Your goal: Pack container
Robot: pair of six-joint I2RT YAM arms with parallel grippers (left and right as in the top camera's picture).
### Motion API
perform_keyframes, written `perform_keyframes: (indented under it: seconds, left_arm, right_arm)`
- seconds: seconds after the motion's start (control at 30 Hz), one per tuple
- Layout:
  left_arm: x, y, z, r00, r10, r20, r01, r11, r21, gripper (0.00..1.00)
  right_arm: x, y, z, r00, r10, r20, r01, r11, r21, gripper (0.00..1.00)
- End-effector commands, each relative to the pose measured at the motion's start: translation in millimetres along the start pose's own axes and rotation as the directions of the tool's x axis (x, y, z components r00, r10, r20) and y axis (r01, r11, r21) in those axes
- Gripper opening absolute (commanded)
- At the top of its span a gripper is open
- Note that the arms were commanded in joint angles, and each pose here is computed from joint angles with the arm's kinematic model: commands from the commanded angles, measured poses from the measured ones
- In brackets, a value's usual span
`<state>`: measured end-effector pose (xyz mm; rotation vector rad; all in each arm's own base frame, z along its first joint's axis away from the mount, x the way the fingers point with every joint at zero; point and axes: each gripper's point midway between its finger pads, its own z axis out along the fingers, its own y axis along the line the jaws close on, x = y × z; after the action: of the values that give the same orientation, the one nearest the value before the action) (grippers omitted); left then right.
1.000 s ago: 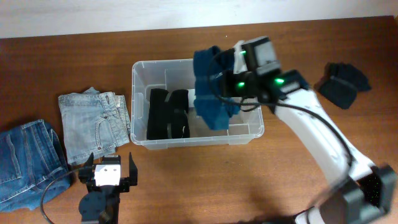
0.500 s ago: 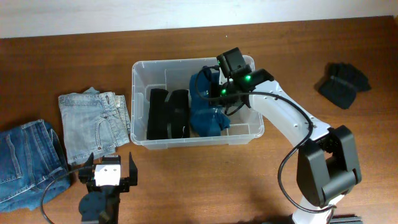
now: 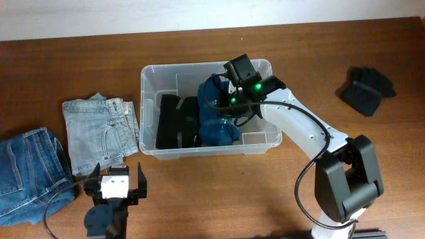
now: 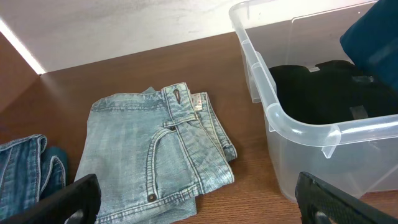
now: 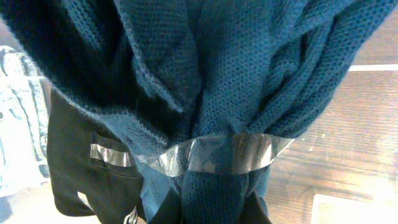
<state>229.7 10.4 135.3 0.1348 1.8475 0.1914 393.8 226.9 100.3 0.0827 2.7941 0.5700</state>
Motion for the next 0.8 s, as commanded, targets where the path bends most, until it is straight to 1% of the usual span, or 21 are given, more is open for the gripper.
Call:
perform_keyframes:
  seconds: [0.0, 0.2, 0.37, 0.53, 0.6, 0.73, 0.77]
  left_arm:
    - [0.6, -0.7, 0.4, 1.0, 0.015, 0.003, -0.015, 1.0, 0.005, 1.0]
    - [0.6, -0.8, 0.4, 1.0, 0.015, 0.003, -0.015, 1.0, 0.005, 0.99]
    - [0.6, -0.8, 0.4, 1.0, 0.015, 0.003, -0.015, 1.0, 0.005, 0.99]
    - [0.6, -0.7, 0.4, 1.0, 0.015, 0.003, -0.015, 1.0, 0.005, 0.99]
    - [0.6, -0.8, 0.4, 1.0, 0.015, 0.003, -0.015, 1.0, 0.005, 0.99]
    - [0.6, -0.7, 0.4, 1.0, 0.015, 0.003, -0.015, 1.0, 0.005, 0.99]
    - [0.6, -0.7, 0.4, 1.0, 0.015, 0.003, -0.015, 1.0, 0.005, 0.99]
  right_arm:
    - [1.7, 11.5, -1.8, 1.0, -0.001, 0.001, 0.001, 1.0, -0.025, 0.04]
    - [8.0, 4.0, 15.4, 0.999, 0.027, -0.039, -0.027, 1.0, -0.004, 0.04]
    - [8.8, 1.2, 19.8, 0.999, 0.027, -0.045, -0.027, 1.0, 0.006, 0.04]
    - [9.4, -1.7, 21.8, 0.999, -0.026, -0.047, 0.027, 1.0, 0.016, 0.04]
    - [8.7, -2.8, 21.9, 0.999, -0.026, -0.043, 0.027, 0.999, 0.022, 0.05]
    - [3.9, -2.7, 22.1, 0.998, -0.053, -0.022, 0.053, 0.998, 0.026, 0.19]
    - [3.3, -2.6, 22.1, 0.998, -0.062, -0.019, 0.063, 0.998, 0.025, 0.26]
